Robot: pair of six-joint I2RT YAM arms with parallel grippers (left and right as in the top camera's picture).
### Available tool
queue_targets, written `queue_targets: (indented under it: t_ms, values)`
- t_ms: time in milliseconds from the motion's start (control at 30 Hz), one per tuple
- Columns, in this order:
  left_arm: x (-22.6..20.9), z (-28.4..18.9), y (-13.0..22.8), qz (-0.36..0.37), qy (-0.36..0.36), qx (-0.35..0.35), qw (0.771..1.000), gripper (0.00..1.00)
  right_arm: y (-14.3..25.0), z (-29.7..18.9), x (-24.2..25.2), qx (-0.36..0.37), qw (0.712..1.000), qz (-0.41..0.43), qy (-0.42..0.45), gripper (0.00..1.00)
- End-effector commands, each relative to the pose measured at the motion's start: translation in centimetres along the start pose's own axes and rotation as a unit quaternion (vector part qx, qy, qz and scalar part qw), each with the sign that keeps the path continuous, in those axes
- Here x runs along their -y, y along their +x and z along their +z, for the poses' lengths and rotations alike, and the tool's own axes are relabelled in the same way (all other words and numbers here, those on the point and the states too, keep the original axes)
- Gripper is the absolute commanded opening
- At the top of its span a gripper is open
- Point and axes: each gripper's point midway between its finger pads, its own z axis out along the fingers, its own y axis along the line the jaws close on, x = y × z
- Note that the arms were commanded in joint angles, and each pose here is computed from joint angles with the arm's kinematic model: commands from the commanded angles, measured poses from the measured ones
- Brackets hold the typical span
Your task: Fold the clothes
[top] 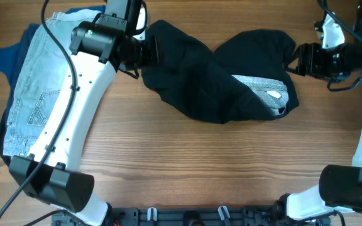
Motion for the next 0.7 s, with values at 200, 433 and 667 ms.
queue_targets:
  t_ms: [200, 433, 667]
  values:
    - [3.0, 10.1, -2.2, 0.192, 0.039, 0.008, 0.981, 0.67, -1.8, -0.6, 0.3, 0.043, 0.999, 0.008, 0.016, 0.72]
    - [4.8, 16.4, -1.2, 0.276, 0.082, -0.002, 0.958, 0.73, -2.6, -0.7, 0.4, 0.057, 0.998, 0.0, 0.017, 0.72]
    - [5.6, 20.8, 2.4, 0.299, 0.098, -0.054, 0.948, 0.71, -2.5, -0.7, 0.4, 0.056, 0.998, 0.0, 0.017, 0.72]
